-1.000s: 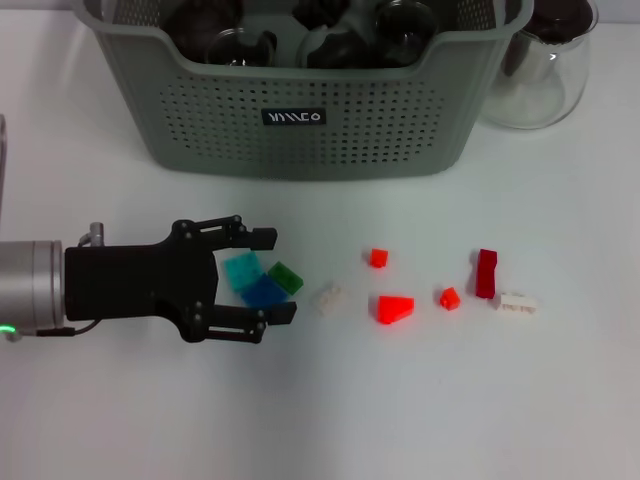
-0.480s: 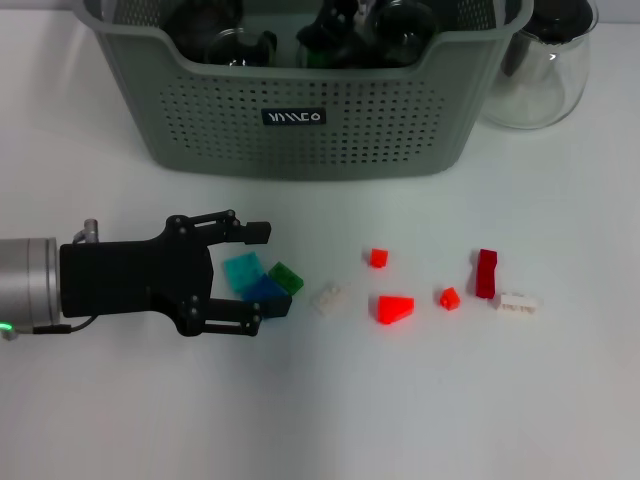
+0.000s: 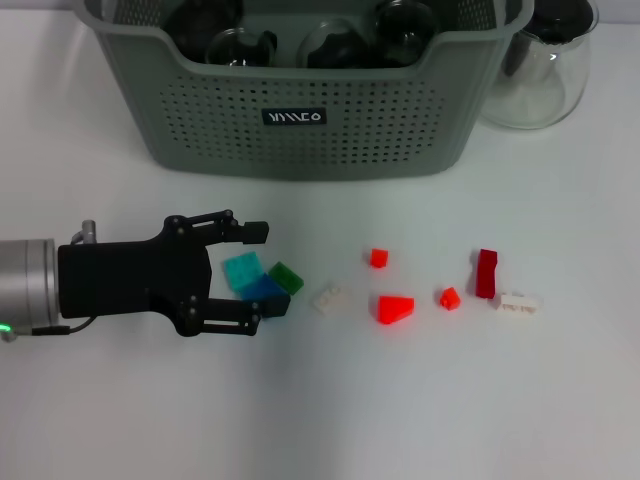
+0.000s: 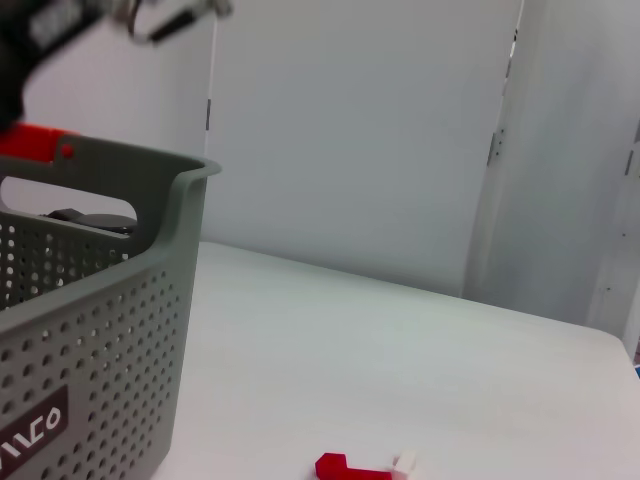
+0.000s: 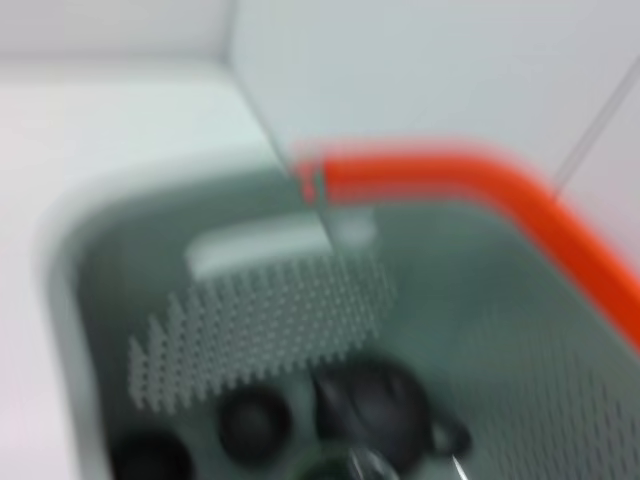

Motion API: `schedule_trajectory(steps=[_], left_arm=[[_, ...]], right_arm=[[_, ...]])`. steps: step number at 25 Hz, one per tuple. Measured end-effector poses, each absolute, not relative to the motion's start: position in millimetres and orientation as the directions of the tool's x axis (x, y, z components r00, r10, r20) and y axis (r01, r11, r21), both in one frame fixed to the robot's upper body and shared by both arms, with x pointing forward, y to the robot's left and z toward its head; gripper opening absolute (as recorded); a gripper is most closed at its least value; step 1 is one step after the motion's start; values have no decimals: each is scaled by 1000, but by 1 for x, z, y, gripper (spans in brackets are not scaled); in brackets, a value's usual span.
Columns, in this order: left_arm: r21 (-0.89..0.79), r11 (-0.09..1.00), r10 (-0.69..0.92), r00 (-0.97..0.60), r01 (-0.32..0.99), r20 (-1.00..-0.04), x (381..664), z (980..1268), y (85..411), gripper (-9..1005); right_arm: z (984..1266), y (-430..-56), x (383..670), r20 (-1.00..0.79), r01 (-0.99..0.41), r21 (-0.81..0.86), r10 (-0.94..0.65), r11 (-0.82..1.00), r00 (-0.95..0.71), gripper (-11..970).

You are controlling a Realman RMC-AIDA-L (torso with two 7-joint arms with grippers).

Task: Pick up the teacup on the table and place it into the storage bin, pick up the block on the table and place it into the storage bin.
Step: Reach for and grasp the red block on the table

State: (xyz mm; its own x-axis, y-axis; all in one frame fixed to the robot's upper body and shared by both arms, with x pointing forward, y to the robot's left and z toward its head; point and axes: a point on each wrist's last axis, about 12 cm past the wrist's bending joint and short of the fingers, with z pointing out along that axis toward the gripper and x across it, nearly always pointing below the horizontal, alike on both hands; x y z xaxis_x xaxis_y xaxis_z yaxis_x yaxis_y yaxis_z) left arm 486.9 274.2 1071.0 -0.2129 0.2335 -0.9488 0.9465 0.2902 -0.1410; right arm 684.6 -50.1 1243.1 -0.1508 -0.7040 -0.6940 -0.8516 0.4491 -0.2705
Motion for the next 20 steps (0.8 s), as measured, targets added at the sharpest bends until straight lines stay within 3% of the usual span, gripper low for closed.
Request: schedule_trajectory(steps=[5,9,14,20], left_arm=[[-148,291,230,-219,945,-948,485,1070,274,860],[-152,289,226,-222,945,-948,484,1069,274,860],[-155,291,225,-225,944,-948,483,1068,274,860],[-155,294,226,-226,943,-947,483,1068,274,860]], right_arm=[[1286,-81,660,-817,-888,-189,-569,418,-94,793],[1301,-119,638,-876,-940,-100,-477,327,-73,790],[1296,-167,612,-909,-988,-2,-413,152,-61,785],[1262,-190,589,-811,-990,125,-569,63,-138,781]])
